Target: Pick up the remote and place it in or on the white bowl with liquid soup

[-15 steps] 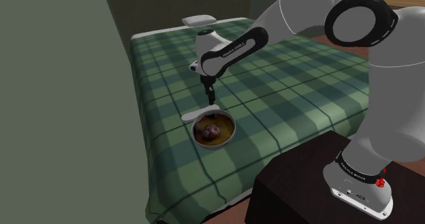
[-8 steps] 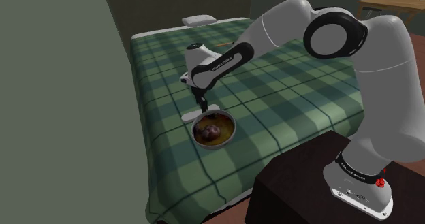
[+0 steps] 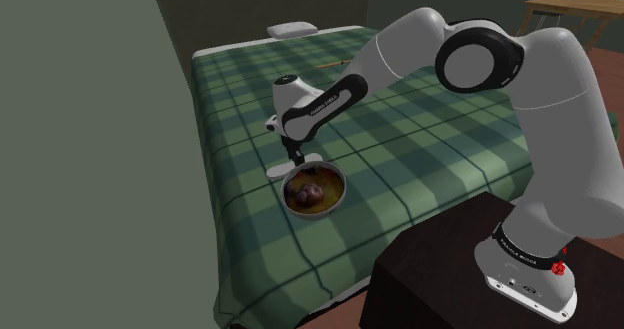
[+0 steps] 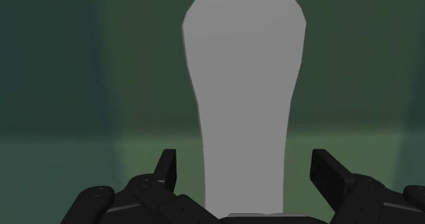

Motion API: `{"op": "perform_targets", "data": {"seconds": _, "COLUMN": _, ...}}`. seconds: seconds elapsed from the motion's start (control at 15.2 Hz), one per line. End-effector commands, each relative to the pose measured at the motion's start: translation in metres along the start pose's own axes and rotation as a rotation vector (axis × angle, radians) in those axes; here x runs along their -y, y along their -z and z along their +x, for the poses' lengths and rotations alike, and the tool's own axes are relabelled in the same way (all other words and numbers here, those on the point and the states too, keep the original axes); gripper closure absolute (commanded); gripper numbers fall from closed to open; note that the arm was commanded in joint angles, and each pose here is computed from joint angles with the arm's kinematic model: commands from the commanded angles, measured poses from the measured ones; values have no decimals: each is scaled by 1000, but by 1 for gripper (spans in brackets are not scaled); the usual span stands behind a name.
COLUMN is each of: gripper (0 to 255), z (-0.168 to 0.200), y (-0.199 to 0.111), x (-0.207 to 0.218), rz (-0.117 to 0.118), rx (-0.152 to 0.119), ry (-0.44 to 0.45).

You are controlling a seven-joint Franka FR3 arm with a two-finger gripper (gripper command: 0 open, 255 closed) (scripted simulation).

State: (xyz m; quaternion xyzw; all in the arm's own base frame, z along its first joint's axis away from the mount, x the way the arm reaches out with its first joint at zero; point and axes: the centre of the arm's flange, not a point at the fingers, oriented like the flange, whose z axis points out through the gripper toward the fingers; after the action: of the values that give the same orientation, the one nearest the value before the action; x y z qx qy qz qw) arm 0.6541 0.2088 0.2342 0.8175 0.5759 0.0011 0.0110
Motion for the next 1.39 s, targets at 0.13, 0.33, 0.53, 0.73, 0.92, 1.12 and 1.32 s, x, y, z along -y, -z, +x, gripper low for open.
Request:
{"op": "perform_targets", "data": {"seconds": 0.13, "gripper": 0, "z": 0, "y": -1, "x": 0, "rz": 0, "rx": 0, "ry": 0}}
{"op": "perform_targets", "data": {"seconds": 0.33, "gripper": 255, "z": 0, "y": -1, "x": 0, "rz": 0, "rx": 0, "ry": 0}}
{"op": "perform_targets", "data": {"seconds": 0.53, "gripper": 255, "z": 0, "y": -1, "x": 0, "rz": 0, "rx": 0, "ry": 0}}
{"op": "perform_targets", "data": {"seconds": 0.73, "gripper": 255, "z": 0, "y": -1, "x": 0, "rz": 0, "rx": 0, "ry": 0}}
{"op": "perform_targets", "data": {"seconds": 0.92, "gripper": 255, "z": 0, "y": -1, "x": 0, "rz": 0, "rx": 0, "ry": 0}}
{"op": "perform_targets", "data": {"seconds": 1.12, "gripper": 255, "z": 0, "y": 15, "x": 0, "rz": 0, "rx": 0, "ry": 0}}
{"op": "perform_targets", "data": {"seconds": 1.32, "gripper": 255, "z": 0, "y": 31, "x": -1, "rz": 0, "rx": 0, "ry": 0}}
